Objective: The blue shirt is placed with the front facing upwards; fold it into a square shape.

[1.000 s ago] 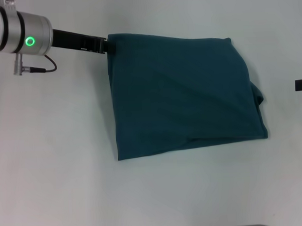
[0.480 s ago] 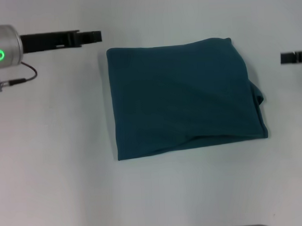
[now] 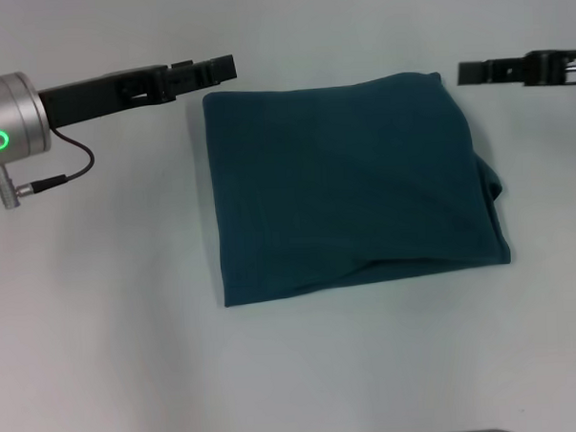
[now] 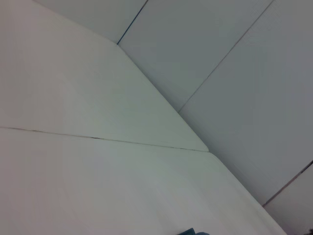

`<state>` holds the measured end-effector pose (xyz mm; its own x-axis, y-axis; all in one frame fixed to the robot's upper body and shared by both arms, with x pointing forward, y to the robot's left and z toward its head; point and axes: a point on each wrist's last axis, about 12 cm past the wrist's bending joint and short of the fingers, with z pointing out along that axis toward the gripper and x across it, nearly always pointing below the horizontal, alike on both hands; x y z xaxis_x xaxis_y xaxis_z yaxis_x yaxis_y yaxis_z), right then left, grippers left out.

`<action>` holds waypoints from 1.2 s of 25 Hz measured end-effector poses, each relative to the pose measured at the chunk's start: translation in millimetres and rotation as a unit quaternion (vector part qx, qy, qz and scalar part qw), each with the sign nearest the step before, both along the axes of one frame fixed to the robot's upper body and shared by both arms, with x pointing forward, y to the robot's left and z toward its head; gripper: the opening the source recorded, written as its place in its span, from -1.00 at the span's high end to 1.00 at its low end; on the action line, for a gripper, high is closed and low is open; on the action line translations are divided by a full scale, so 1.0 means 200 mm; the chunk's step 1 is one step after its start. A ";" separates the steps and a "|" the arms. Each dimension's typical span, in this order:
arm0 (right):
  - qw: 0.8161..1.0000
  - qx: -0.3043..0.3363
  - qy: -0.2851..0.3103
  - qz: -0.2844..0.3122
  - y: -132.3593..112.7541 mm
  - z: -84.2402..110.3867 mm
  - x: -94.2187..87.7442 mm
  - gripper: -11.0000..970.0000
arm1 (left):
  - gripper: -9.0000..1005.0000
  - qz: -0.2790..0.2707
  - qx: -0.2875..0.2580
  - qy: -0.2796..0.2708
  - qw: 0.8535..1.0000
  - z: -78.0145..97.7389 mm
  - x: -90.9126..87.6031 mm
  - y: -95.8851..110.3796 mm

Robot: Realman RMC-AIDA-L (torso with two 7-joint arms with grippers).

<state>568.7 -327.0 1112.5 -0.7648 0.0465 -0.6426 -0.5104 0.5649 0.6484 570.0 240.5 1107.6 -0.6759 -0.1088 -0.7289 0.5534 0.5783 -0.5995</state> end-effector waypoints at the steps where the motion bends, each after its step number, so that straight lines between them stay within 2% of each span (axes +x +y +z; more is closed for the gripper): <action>1: 1.000 -0.006 0.002 0.008 0.03 -0.01 0.01 -0.12 | -0.47 0.000 0.000 0.000 1.000 0.00 0.00 0.00; 2: 1.000 -0.012 0.005 0.016 0.05 -0.02 0.01 -0.08 | -0.49 -0.001 0.000 -0.001 1.000 0.00 0.00 0.00; 4: 0.999 -0.027 0.011 0.029 0.10 -0.04 0.03 0.44 | -0.53 -0.003 0.001 -0.002 1.000 0.00 0.00 -0.01; 10: 0.997 -0.070 0.025 0.031 0.17 -0.11 0.05 0.90 | -0.62 -0.002 0.003 -0.001 1.000 -0.02 0.00 -0.01; 15: 0.993 -0.115 0.034 0.007 0.19 -0.17 0.09 0.98 | -0.63 0.001 0.003 0.001 1.000 -0.03 0.00 -0.01; 24: 0.985 -0.169 0.030 -0.014 0.26 -0.26 0.11 0.98 | -0.63 0.015 0.010 0.007 1.000 -0.07 0.01 0.00; 30: 0.984 -0.175 0.017 -0.010 0.28 -0.26 0.11 0.98 | -0.64 0.014 0.012 0.007 1.000 -0.07 0.01 0.00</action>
